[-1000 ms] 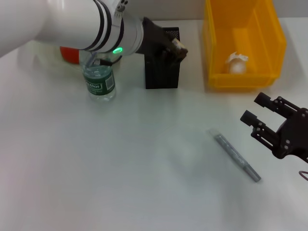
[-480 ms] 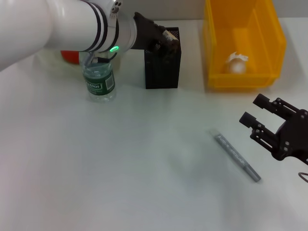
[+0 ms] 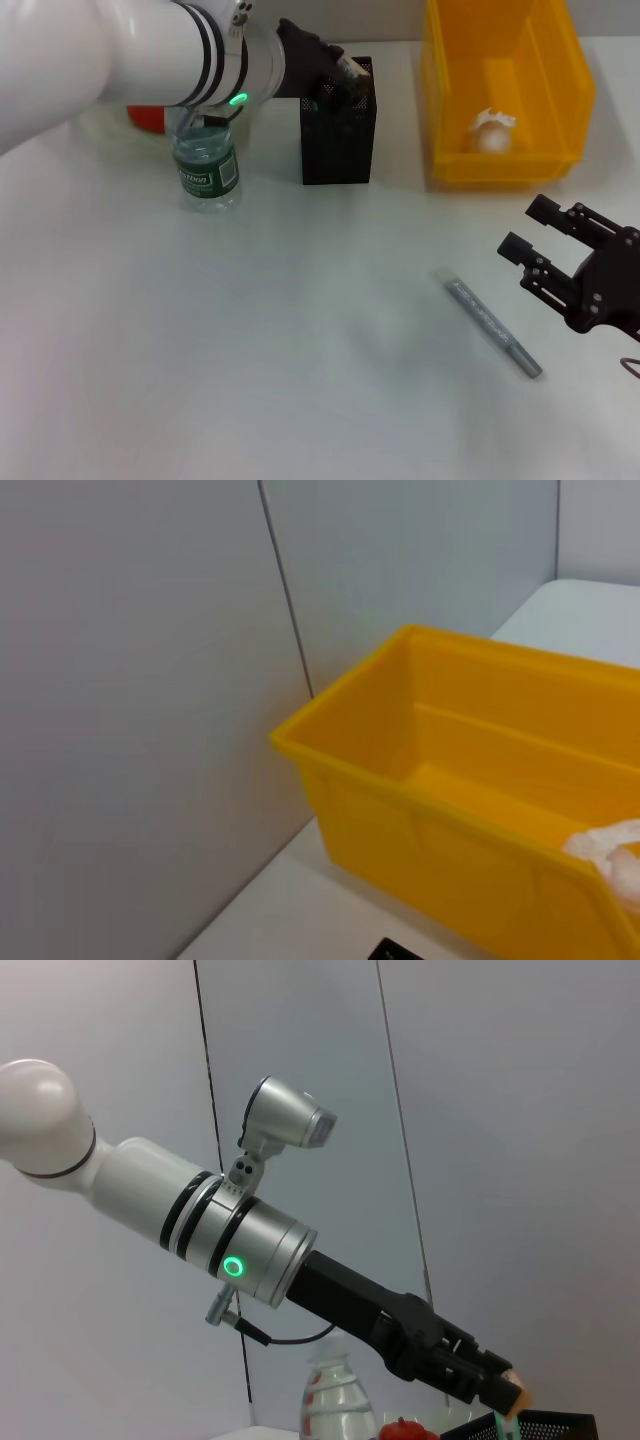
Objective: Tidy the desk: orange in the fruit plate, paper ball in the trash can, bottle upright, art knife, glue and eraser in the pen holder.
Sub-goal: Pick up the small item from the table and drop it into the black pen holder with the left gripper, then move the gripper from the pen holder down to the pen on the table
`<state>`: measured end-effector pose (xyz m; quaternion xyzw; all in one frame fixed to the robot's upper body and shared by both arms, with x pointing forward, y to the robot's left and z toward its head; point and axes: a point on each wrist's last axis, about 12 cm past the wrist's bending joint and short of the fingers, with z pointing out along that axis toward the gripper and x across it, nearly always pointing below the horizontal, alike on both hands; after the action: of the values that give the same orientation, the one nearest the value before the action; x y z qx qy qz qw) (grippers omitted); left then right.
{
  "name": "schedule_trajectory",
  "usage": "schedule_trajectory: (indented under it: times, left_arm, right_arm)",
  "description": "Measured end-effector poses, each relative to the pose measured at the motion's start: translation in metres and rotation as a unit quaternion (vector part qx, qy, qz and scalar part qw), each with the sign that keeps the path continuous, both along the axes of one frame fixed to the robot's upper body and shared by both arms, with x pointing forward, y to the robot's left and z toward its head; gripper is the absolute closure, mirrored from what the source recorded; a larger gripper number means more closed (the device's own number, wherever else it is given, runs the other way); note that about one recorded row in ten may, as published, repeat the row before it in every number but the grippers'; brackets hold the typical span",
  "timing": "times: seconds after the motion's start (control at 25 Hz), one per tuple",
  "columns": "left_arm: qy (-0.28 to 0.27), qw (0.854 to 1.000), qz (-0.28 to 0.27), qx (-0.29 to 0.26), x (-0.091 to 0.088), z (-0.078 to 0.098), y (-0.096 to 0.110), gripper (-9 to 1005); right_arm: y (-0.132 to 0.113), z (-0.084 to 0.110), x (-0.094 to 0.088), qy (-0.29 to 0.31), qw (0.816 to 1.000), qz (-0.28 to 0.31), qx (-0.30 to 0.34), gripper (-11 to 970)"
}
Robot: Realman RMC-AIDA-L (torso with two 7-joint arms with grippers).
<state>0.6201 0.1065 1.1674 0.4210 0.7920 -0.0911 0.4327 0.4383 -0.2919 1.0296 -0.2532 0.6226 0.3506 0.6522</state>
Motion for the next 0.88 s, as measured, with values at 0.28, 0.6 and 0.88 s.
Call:
schedule_trajectory:
  times: [0.28, 0.6, 0.88]
  left_arm:
    - [0.002, 1.0, 0.001, 0.004, 0.001, -0.004, 0.0, 541]
    - [-0.005, 1.0, 0.001, -0.004, 0.0, 0.001, 0.0, 440]
    - [-0.047, 0.995, -0.026, -0.084, -0.032, 0.033, 0.007, 405]
  right_arm:
    - [0.0, 0.0, 0.002, 0.0, 1.0, 0.0, -0.002, 406]
    - [0.001, 0.0, 0.003, -0.001, 1.0, 0.0, -0.003, 405]
    - [-0.001, 0.0, 0.001, 0.001, 1.0, -0.006, -0.001, 406]
